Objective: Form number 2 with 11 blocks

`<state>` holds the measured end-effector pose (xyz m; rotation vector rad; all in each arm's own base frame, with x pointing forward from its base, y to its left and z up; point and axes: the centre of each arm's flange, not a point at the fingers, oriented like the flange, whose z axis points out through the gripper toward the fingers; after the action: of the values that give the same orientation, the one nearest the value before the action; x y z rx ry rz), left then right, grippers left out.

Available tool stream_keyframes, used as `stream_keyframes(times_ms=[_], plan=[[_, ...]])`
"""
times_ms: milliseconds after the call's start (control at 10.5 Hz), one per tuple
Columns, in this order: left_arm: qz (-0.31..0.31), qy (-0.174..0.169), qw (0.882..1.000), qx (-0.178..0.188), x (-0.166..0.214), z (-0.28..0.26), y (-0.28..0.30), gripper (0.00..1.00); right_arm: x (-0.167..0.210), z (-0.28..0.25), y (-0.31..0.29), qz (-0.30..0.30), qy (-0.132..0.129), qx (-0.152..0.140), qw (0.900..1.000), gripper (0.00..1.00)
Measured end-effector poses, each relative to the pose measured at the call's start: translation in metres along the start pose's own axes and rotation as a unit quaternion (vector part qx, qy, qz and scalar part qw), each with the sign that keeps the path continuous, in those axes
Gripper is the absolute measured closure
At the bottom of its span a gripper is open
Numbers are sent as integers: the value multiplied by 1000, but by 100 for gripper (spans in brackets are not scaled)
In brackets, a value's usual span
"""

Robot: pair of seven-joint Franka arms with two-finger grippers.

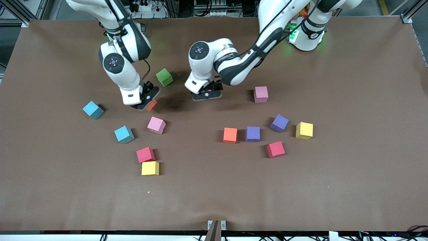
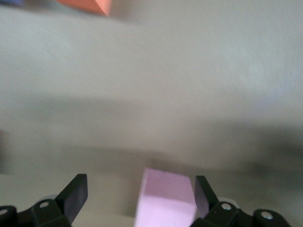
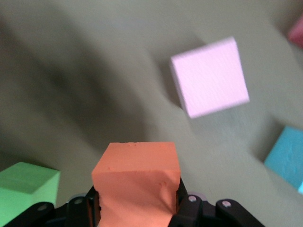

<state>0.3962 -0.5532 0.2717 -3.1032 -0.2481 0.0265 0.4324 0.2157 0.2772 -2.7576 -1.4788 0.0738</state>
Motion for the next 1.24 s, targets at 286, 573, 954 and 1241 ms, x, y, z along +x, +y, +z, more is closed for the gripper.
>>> stream_keyframes(times_ms=[286, 573, 954, 1241], plan=[[-29, 4, 999, 17, 23, 17, -72, 0, 31, -6, -51, -70, 6, -4, 998, 42], [-20, 6, 1000, 5, 28, 59, -155, 0, 65, -12, -122, -172, 12, -24, 985, 42], [-16, 16, 1000, 16, 49, 48, -210, 0, 88, 42, -159, -231, 15, -26, 972, 42], [-16, 4, 1000, 15, 40, 50, -217, 0, 103, 56, -169, -242, 15, -21, 970, 42]])
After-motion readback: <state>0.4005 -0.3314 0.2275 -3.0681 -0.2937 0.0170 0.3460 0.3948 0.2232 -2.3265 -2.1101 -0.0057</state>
